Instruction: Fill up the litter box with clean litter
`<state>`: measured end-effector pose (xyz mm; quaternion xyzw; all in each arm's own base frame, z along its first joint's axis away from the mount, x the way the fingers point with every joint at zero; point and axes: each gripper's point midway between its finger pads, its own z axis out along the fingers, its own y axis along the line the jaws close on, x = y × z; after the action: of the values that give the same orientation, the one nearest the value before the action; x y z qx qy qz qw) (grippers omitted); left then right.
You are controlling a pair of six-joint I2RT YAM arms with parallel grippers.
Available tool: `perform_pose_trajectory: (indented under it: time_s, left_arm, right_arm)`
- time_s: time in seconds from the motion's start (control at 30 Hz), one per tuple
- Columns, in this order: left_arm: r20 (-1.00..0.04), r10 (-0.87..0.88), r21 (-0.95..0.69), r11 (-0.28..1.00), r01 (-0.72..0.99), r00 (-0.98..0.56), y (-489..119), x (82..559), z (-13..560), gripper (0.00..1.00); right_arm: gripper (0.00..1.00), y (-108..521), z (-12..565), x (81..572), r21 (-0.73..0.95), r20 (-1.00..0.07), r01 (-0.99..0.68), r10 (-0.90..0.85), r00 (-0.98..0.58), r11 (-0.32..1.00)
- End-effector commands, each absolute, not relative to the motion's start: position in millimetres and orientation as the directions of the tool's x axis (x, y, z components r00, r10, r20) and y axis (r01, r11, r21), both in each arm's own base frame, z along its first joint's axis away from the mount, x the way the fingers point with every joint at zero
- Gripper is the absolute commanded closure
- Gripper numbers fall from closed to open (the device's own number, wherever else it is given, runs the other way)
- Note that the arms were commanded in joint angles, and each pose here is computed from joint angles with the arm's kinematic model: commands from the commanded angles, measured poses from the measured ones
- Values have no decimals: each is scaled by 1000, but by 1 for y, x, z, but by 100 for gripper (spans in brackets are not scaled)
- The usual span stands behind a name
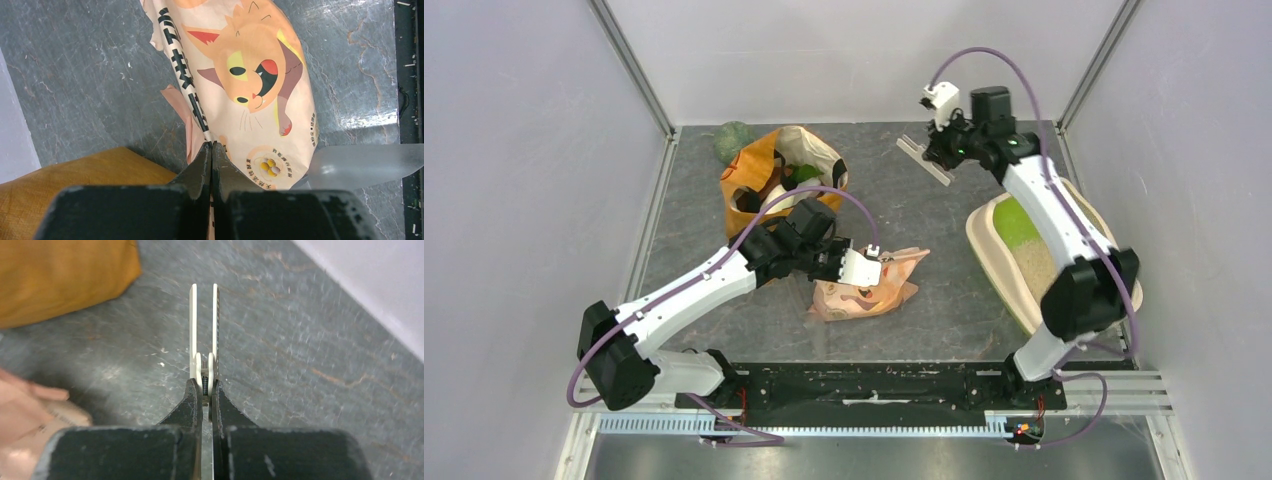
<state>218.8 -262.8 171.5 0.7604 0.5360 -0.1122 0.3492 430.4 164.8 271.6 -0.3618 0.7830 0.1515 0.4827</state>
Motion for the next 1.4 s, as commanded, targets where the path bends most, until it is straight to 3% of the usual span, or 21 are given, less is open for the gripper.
perform_pose_trajectory:
  time_s: [0.0,0.3,0.5,0.63,0.73,0.8,0.93,1.1,1.27,1.37]
  left_arm:
    - [-567,689,451,-200,870,452,-269,215,190,98]
    - [-577,683,449,-193,873,448,-270,214,192,98]
    - [-576,687,444,-193,875,444,-270,214,189,98]
    - [-577,689,441,-191,877,440,-269,213,187,98]
    - [-574,690,443,-191,876,441,-269,214,186,98]
    - [-570,693,449,-187,874,441,-269,215,188,98]
    - [-569,693,461,-178,869,443,-267,216,191,98]
    - [-554,694,496,-168,852,460,-264,215,193,98]
    - [-503,672,528,-259,809,543,-264,198,182,98]
    - [-485,661,519,-309,797,572,-265,186,174,92]
  right_arm:
    - [100,155,215,467,-130,-751,-525,-429,-502,841]
    - [100,186,126,485,-146,-630,-460,-440,-639,876]
    - [95,197,83,487,-133,-585,-450,-437,-683,883]
    - [77,202,76,484,-115,-576,-474,-448,-684,873]
    - [54,205,80,475,-87,-569,-510,-463,-680,856]
    - [40,208,95,465,-57,-575,-537,-467,-672,842]
    - [24,210,140,435,43,-610,-582,-440,-659,812]
    - [21,223,188,373,311,-590,-645,-390,-707,698]
    - [24,236,191,312,542,-470,-626,-416,-779,560]
    - [24,239,184,296,611,-410,-591,-429,-805,526]
